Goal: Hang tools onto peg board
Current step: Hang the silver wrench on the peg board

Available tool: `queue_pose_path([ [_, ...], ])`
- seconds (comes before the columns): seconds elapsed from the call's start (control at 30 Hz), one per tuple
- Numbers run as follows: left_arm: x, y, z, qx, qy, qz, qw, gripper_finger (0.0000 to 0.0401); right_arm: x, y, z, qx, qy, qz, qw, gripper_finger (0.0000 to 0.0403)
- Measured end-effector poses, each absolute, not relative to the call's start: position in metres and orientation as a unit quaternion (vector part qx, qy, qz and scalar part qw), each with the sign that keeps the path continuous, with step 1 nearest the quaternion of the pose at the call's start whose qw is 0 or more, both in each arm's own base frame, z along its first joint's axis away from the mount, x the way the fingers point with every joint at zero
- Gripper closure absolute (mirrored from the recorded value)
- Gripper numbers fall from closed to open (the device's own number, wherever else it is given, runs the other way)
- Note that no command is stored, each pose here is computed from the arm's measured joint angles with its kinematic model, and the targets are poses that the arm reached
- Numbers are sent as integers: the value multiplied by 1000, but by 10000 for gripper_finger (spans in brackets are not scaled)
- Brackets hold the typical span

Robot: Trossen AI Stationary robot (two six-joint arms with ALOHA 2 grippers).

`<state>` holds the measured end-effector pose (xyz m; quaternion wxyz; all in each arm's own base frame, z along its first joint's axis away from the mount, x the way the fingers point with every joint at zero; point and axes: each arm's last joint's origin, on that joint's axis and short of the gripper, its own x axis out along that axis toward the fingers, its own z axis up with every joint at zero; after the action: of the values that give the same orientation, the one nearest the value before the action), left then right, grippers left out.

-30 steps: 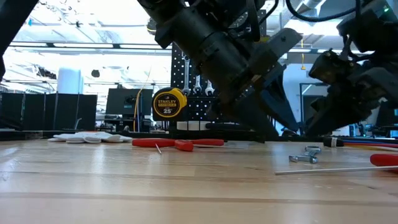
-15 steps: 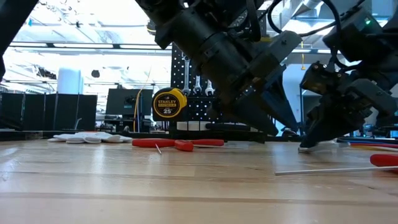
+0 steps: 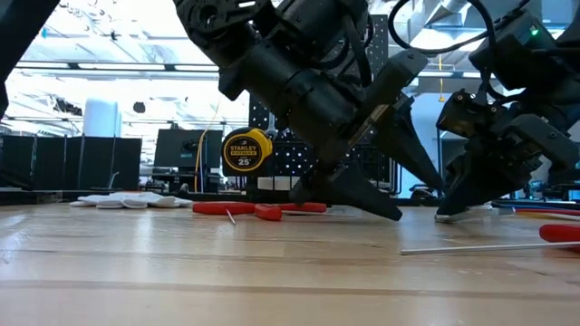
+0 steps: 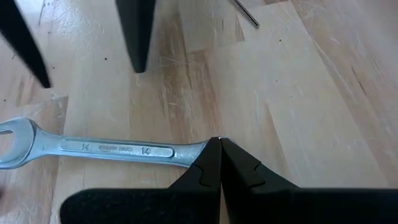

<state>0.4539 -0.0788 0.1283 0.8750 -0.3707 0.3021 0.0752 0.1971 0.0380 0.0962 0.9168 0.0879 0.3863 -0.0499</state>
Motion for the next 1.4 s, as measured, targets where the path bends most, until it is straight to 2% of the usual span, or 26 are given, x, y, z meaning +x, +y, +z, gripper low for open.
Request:
queue_pose_path([
  [0.23,461,-80,108,-430,303,54,849,150,202,39,100,92,374,-47,922,393],
  [0.57,465,-80,95,-445,287,44,847,150,218,39,97,96,378,-75,918,393],
  [0.77,463,-78,96,-386,302,32,871,150,229,41,93,87,403,-83,907,394],
  [0.9,456,-76,111,-315,337,13,887,151,230,42,93,86,407,-84,906,394],
  [1.03,445,-80,130,-240,348,53,905,151,230,42,93,86,407,-84,905,394],
  [1.4,452,-112,129,-181,288,174,924,151,232,41,94,92,404,-105,904,394],
])
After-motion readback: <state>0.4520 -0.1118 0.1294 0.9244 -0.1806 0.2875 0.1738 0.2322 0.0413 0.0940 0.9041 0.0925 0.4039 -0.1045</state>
